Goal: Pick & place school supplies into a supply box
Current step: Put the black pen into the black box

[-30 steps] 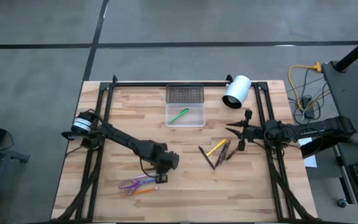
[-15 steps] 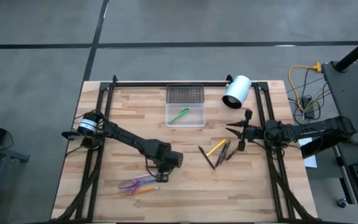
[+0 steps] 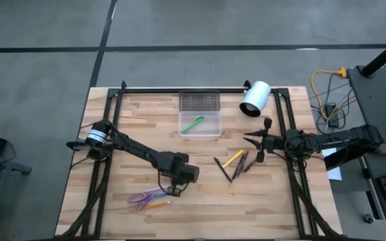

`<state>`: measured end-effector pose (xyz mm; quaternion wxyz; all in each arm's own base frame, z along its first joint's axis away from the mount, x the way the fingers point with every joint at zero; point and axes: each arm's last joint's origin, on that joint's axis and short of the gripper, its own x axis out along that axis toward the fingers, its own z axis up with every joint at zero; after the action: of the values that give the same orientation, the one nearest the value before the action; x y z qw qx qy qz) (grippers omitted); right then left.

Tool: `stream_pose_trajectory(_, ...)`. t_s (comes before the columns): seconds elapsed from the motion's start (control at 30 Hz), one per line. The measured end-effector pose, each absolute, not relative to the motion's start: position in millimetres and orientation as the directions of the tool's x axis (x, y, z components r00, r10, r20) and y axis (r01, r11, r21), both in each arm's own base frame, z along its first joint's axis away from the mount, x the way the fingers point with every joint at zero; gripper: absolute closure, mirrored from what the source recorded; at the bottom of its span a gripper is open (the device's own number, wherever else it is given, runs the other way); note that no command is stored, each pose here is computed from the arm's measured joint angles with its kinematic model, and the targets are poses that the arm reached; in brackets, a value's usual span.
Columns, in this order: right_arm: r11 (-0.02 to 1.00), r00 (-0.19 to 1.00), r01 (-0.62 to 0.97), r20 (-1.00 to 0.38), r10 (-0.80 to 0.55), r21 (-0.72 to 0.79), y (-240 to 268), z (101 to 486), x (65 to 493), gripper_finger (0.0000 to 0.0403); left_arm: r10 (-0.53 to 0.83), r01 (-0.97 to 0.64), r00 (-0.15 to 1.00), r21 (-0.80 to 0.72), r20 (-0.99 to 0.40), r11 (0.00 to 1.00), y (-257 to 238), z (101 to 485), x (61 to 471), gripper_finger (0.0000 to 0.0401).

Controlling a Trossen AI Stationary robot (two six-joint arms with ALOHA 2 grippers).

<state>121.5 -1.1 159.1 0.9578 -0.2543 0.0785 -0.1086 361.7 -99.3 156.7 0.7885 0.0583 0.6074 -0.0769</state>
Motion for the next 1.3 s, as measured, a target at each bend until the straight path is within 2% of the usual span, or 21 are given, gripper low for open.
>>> stream_pose_trajectory(0.27,0.847,0.964,0.168,-0.095,-0.248,-0.504,-1.1,159.1,121.5,0.0335,0.158,0.171,0.356,0.231,-0.921,0.958,-100.3,170.9,371.8,0.0386)
stream_pose_trajectory(0.5,0.847,0.964,0.168,-0.095,-0.248,-0.503,-1.1,159.1,121.5,0.0335,0.389,0.086,0.42,0.463,-0.82,0.882,-93.9,177.1,376.2,0.0386)
stream_pose_trajectory(0.83,0.847,0.964,0.168,-0.095,-0.248,-0.504,-1.1,159.1,121.5,0.0335,0.481,0.071,0.503,0.589,-0.718,0.805,-88.1,183.5,386.6,0.0386)
stream_pose_trajectory(1.0,0.847,0.964,0.168,-0.095,-0.248,-0.504,-1.1,159.0,121.5,0.0335,0.567,0.02,0.508,0.667,-0.649,0.745,-76.8,186.8,391.2,0.0386)
stream_pose_trajectory(1.3,0.848,0.964,0.169,-0.095,-0.249,-0.503,-1.1,159.1,121.5,0.0335,0.608,-0.02,0.502,0.695,-0.615,0.719,-41.4,190.3,402.3,0.0386)
